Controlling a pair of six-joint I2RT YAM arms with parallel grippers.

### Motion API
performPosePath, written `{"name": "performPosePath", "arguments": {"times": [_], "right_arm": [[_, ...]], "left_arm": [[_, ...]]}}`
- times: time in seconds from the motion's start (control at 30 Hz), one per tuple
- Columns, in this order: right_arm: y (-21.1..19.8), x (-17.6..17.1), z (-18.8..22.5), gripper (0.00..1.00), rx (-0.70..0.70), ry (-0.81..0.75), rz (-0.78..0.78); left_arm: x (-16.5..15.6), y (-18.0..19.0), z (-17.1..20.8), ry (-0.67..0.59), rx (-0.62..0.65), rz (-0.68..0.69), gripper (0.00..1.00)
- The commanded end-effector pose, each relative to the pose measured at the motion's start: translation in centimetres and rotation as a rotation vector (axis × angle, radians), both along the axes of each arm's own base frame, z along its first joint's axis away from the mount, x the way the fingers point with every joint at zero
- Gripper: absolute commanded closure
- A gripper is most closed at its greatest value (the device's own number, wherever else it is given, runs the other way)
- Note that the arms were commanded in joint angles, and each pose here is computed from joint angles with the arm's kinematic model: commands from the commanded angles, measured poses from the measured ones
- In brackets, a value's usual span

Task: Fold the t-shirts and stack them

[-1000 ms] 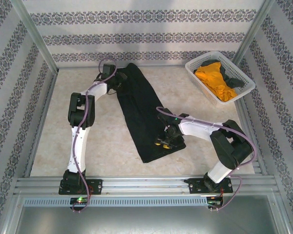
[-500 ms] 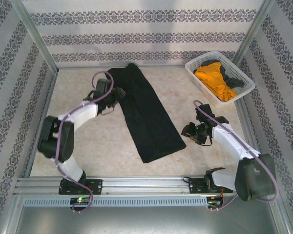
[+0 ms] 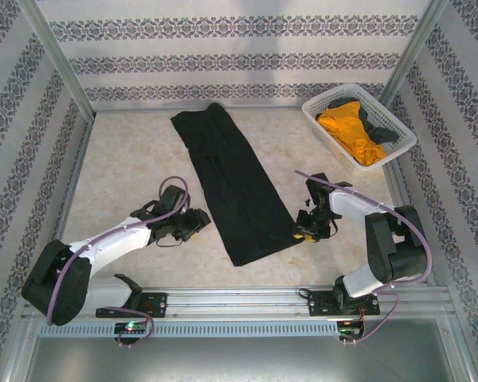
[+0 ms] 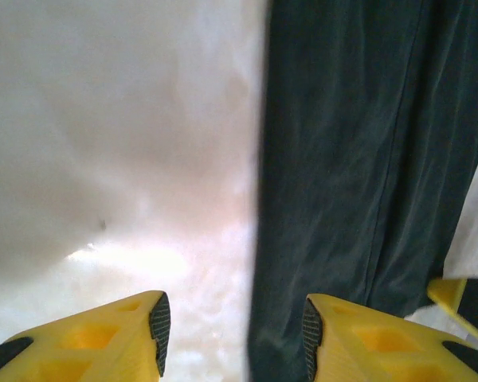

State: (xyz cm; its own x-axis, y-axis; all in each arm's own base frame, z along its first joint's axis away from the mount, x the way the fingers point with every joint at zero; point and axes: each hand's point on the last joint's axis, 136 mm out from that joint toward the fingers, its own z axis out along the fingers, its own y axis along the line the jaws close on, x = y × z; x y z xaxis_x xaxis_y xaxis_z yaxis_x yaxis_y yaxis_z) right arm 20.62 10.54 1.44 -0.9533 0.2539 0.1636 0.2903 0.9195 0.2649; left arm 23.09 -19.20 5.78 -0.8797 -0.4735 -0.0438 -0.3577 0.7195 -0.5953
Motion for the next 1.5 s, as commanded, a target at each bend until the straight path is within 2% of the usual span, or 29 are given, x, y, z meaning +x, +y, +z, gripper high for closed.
{"name": "performPosePath", "arguments": {"times": [0.0,0.17,0.23,0.37,0.5,0.63,0.93,1.17,1.2,1.47], "right_arm": [[3.0,-0.5,-0.1,0.83,0.097,-0.007,0.066],[6.8,-3.4,1.3,1.00,0.158,0.011,0.110],[8.3,-4.8,1.7,1.00,0.167,0.021,0.146],[9.7,-6.8,2.1,1.00,0.165,0.044,0.206],[10.5,-7.4,2.8,1.00,0.201,0.059,0.225],[10.8,-7.6,2.7,1.00,0.209,0.062,0.241],[10.6,-7.8,3.1,1.00,0.219,0.049,0.228],[10.6,-8.8,3.7,1.00,0.240,0.062,0.240],[10.6,-9.1,3.8,1.00,0.240,0.069,0.251],[10.9,-10.6,5.0,1.00,0.244,0.083,0.308]], "left_arm": [[-3.6,-1.0,-1.1,0.101,-0.011,-0.043,0.51],[-6.2,-0.5,-1.7,0.151,-0.001,-0.038,0.49],[-7.4,0.3,-2.3,0.190,0.003,-0.003,0.43],[-8.6,-0.1,-2.9,0.200,-0.050,0.078,0.42],[-10.7,0.1,-4.0,0.262,0.026,0.082,0.44],[-11.0,0.8,-4.7,0.254,0.051,0.117,0.47],[-10.3,-1.8,-4.4,0.244,0.015,0.072,0.65],[-10.2,-1.2,-3.5,0.217,0.027,0.076,0.98],[-10.4,-0.9,-3.4,0.215,0.031,0.080,1.00],[-12.0,1.5,-1.9,0.212,0.037,0.099,1.00]]}}
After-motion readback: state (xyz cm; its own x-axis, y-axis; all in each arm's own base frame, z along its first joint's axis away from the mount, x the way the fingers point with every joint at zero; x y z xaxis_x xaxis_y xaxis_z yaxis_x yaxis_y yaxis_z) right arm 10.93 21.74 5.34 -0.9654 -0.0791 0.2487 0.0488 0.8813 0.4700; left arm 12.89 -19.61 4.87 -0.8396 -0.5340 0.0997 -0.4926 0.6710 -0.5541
